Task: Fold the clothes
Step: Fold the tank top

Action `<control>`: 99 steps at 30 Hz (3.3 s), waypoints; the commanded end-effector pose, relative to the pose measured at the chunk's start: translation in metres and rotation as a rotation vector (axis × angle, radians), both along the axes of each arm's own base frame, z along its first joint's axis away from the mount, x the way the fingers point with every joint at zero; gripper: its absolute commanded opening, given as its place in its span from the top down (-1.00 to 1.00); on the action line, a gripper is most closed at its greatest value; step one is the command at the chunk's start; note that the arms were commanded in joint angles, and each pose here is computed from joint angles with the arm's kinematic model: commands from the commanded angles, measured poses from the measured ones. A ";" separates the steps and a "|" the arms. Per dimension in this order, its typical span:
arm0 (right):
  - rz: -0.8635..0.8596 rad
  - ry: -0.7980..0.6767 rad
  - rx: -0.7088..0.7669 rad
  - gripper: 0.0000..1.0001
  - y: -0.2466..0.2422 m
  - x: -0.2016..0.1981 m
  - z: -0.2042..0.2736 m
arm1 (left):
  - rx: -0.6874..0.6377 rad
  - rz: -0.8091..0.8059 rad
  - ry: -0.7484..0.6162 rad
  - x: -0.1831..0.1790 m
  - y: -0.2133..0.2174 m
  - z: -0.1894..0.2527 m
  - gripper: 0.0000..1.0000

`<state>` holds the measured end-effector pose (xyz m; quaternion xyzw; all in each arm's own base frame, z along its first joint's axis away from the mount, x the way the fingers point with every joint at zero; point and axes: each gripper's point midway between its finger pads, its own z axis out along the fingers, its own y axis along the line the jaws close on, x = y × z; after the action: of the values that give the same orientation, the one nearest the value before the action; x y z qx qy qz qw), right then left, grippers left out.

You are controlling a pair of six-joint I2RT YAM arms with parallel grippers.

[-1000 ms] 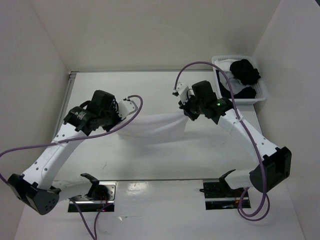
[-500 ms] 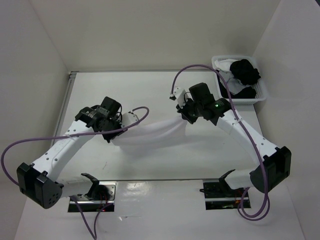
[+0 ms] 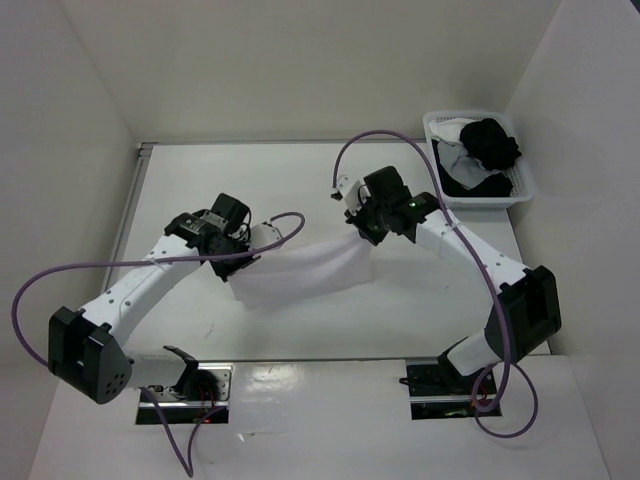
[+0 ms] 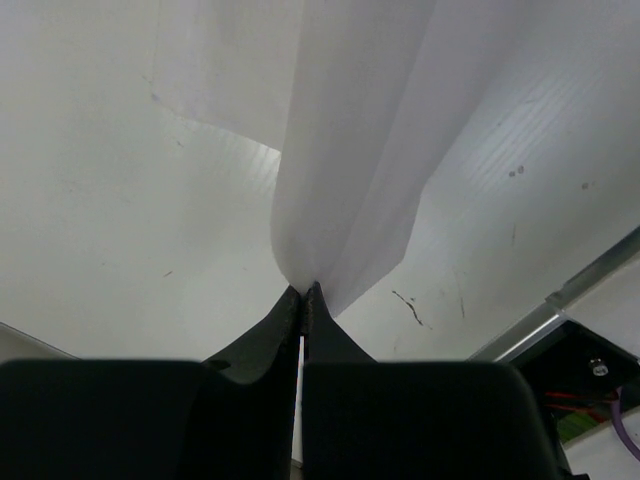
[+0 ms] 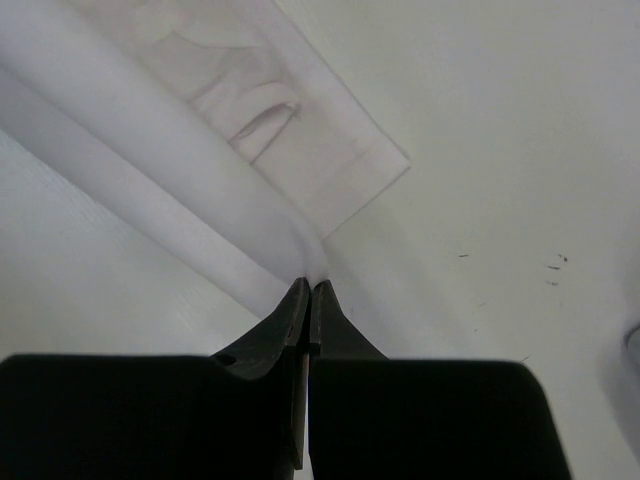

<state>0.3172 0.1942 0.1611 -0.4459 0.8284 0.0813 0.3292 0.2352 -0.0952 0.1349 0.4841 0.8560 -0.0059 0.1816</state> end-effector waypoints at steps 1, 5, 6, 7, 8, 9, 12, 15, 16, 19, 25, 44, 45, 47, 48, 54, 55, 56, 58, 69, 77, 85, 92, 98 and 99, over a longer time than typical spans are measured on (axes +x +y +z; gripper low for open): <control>-0.024 -0.094 0.035 1.00 0.009 0.025 0.017 | -0.002 0.019 -0.048 0.017 0.001 -0.003 1.00; -0.047 -0.098 0.036 1.00 0.006 0.039 0.015 | -0.003 0.044 -0.069 0.029 0.004 -0.006 1.00; -0.058 -0.098 0.035 1.00 0.004 0.044 0.015 | 0.006 0.049 -0.077 0.034 0.004 -0.008 1.00; -0.050 -0.112 0.035 1.00 0.004 0.047 0.016 | 0.001 0.060 -0.089 0.038 0.006 -0.007 1.00; -0.062 -0.111 0.034 1.00 0.002 0.052 0.016 | 0.013 0.076 -0.088 0.042 0.010 -0.010 1.00; -0.071 -0.107 0.031 1.00 0.000 0.057 0.014 | 0.024 0.081 -0.092 0.047 0.010 -0.014 1.00; -0.078 -0.100 0.027 1.00 -0.003 0.068 0.010 | 0.037 0.108 -0.064 0.054 0.016 -0.027 1.00; -0.082 -0.098 0.017 1.00 -0.005 0.077 0.002 | 0.044 0.118 -0.036 0.060 0.020 -0.037 1.00; -0.092 -0.097 0.016 1.00 -0.007 0.081 -0.001 | 0.046 0.127 -0.032 0.064 0.022 -0.041 1.00; -0.092 -0.070 0.013 1.00 -0.010 0.090 -0.015 | 0.041 0.138 -0.044 0.073 0.022 -0.043 1.00; -0.098 -0.039 0.003 1.00 -0.012 0.105 -0.035 | 0.042 0.161 -0.053 0.098 0.018 -0.050 1.00; -0.104 -0.029 -0.009 1.00 0.001 0.141 -0.060 | 0.000 0.205 -0.058 0.136 0.011 -0.057 1.00; -0.104 -0.029 -0.009 1.00 0.001 0.141 -0.060 | -0.003 0.214 -0.067 0.139 0.014 -0.057 1.00; -0.110 -0.038 -0.014 1.00 0.002 0.149 -0.066 | 0.001 0.214 -0.057 0.140 0.014 -0.063 1.00; -0.125 -0.028 -0.021 1.00 0.000 0.149 -0.071 | 0.001 0.214 -0.057 0.140 0.013 -0.063 1.00; -0.162 -0.010 -0.027 1.00 0.005 0.167 -0.094 | 0.002 0.267 -0.053 0.150 0.020 -0.075 1.00; -0.162 -0.018 -0.023 1.00 0.007 0.172 -0.092 | 0.000 0.284 -0.049 0.152 0.023 -0.077 1.00; -0.162 -0.019 -0.022 1.00 0.008 0.174 -0.093 | -0.003 0.285 -0.055 0.157 0.022 -0.078 1.00; -0.184 -0.020 -0.015 1.00 0.009 0.179 -0.096 | -0.005 0.304 -0.050 0.160 0.025 -0.080 1.00; -0.361 -0.135 0.083 0.26 -0.004 0.211 -0.047 | -0.025 0.456 -0.117 0.187 0.048 -0.068 0.48; -0.388 -0.238 0.221 -0.71 -0.018 0.175 0.060 | -0.169 0.536 -0.316 0.186 0.054 0.028 -0.48; -0.283 -0.053 0.132 -0.77 0.009 0.102 0.027 | -0.341 0.471 -0.266 0.147 0.011 0.064 -0.59; -0.228 -0.002 0.099 -0.68 0.014 0.065 -0.004 | -0.385 0.439 -0.106 0.137 -0.008 0.010 -0.50; -0.208 0.066 0.052 0.19 0.029 0.072 -0.040 | -0.354 0.507 -0.051 0.135 0.000 -0.021 -0.45; -0.208 0.060 0.056 0.29 0.032 0.077 -0.038 | -0.358 0.505 -0.059 0.137 -0.001 -0.020 -0.45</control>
<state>0.3785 0.2101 0.1226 -0.3452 0.8819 0.0758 0.3119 0.3680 -0.0922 0.1102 0.2319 0.9318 -0.0821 0.2669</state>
